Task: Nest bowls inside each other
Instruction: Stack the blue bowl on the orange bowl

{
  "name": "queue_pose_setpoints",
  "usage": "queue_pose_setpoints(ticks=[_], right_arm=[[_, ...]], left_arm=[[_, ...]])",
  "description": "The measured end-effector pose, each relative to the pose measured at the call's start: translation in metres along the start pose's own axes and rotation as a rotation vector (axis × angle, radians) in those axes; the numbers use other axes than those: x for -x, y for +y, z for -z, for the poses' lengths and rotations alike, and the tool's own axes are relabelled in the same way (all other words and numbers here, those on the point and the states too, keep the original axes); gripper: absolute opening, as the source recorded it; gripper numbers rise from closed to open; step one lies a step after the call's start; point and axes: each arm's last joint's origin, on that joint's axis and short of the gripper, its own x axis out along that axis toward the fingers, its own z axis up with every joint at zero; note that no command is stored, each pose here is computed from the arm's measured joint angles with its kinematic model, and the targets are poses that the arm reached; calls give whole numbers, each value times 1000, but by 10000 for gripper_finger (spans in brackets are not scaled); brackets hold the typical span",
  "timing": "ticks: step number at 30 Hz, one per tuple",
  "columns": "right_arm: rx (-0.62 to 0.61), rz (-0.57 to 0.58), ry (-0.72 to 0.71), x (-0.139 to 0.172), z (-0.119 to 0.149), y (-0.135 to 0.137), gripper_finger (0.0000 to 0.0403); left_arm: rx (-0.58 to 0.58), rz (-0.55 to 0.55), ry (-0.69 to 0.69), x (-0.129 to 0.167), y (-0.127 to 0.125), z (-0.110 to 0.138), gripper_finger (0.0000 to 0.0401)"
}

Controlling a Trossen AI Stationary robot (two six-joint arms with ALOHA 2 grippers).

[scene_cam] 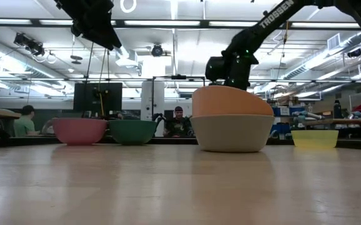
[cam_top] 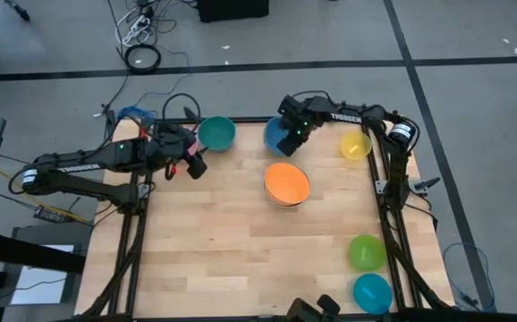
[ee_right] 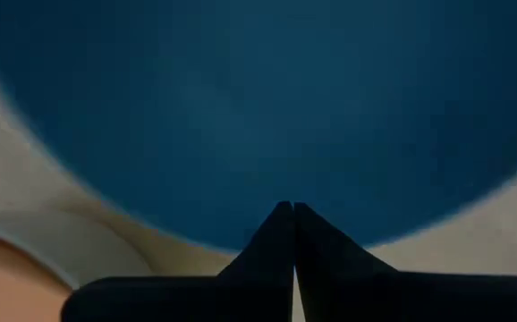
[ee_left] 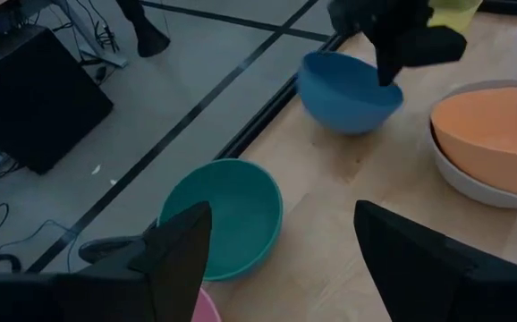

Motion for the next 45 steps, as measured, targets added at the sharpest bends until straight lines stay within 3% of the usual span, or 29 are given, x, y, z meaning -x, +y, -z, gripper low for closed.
queue_pose_setpoints(ticks=[8,19,29,40,45], right_arm=[[-27,-10,70,-12,14,2,0],[35,114,286,-12,41,26,0],[193,89,152,-2,31,55,3],[182,96,63,17,13,58,105],[165,95,69,17,13,56,128]], left_arm=[[-5,7,13,0,0,1,284],[-13,7,46,0,0,5,284],[-14,6,54,0,0,6,284],[-6,6,53,0,0,6,284],[-1,7,54,0,0,6,284]])
